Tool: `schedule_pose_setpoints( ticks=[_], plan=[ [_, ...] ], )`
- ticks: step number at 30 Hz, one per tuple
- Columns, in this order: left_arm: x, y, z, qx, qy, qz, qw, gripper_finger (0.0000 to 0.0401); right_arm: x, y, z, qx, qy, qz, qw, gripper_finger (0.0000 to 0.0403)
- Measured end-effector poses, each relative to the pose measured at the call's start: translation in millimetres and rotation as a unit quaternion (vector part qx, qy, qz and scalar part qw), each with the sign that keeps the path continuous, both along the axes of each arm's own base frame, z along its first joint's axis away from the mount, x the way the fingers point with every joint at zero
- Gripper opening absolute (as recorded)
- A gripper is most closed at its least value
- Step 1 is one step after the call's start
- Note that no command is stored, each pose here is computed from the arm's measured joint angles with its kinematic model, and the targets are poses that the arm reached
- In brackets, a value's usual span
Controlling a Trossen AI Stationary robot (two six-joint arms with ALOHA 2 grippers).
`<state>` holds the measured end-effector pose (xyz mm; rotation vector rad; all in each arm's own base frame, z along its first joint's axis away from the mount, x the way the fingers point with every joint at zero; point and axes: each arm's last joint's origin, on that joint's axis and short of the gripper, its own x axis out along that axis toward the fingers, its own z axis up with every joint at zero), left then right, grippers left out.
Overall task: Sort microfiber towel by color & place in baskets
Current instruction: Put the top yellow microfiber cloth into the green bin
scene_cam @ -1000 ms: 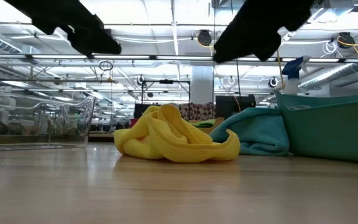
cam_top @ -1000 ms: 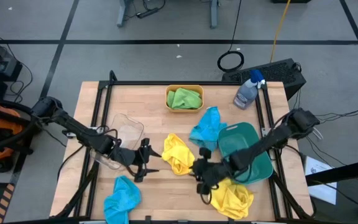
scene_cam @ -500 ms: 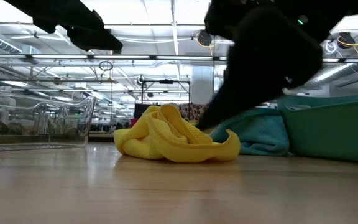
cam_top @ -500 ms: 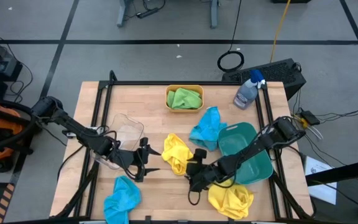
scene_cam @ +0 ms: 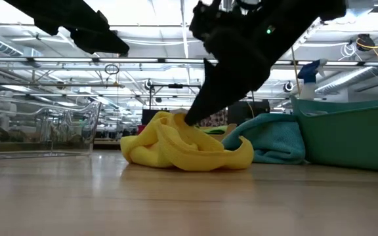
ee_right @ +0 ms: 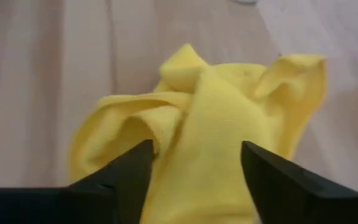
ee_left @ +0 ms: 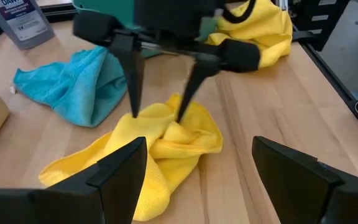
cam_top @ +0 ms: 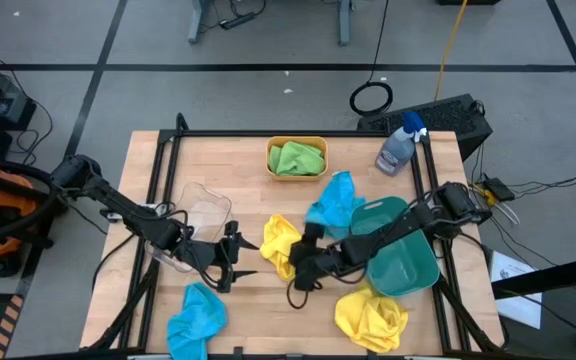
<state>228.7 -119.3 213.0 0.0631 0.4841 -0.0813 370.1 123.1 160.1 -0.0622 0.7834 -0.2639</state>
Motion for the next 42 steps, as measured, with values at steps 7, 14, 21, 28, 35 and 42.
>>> schedule_pose_setpoints(
  ticks=[7,14,21,28,35,42],
  plan=[
    [0.0,0.0,0.0,0.0,0.0,0.0,1.0,0.0297,2.9,-21.2,-4.0,0.018,0.041,0.01,0.999,0.0139],
    [0.0,0.0,0.0,0.0,0.0,0.0,1.0,0.0297,8.0,-33.3,-9.8,0.064,0.056,0.021,0.996,0.0096],
    [0.0,0.0,0.0,0.0,0.0,0.0,1.0,0.0297,3.0,-23.8,-5.6,0.054,0.06,0.045,0.996,0.0009],
    [0.0,0.0,0.0,0.0,0.0,0.0,1.0,0.0297,-7.1,1.4,17.8,0.05,0.021,0.063,0.997,0.0005],
    [1.6,-0.9,-2.9,0.002,0.003,0.0,1.0,0.0297,-18.5,32.4,12.2,0.077,0.024,0.071,0.994,0.0036],
    [12.8,-7.5,-17.3,0.001,0.004,-0.002,1.0,0.0297,-28.9,54.2,10.2,0.052,0.016,0.078,0.995,0.0123]
  ],
)
